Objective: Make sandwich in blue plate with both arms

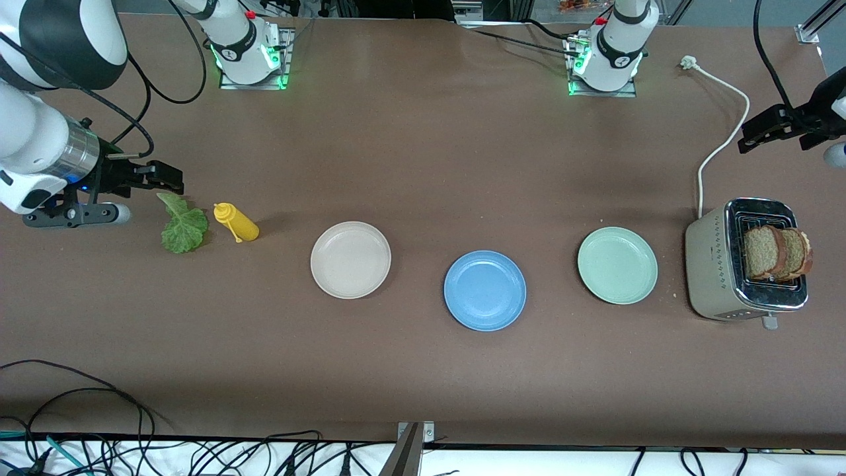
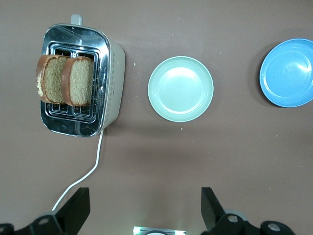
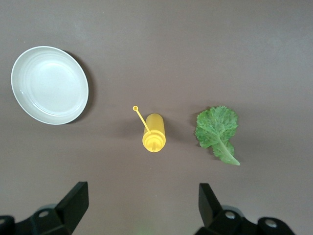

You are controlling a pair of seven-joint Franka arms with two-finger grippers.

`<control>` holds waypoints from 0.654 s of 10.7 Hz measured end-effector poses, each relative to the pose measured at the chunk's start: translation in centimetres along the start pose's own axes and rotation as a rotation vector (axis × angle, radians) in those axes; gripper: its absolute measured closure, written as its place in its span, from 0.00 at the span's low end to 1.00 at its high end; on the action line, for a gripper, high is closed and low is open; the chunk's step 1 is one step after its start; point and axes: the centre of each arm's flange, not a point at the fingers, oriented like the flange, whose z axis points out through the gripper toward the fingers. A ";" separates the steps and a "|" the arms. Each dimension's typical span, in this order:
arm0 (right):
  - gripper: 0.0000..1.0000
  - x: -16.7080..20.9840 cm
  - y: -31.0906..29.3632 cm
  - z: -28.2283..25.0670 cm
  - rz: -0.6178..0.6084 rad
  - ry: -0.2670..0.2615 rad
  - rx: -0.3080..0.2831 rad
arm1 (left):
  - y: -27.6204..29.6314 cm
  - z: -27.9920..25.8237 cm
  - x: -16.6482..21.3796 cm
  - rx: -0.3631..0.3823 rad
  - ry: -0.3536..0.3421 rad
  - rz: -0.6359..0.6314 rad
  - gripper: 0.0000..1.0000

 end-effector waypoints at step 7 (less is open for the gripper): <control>0.00 0.0 0.0 0.0 0.000 0.000 0.000 | -0.3 0.0 0.0 -0.001 0.000 -0.005 0.00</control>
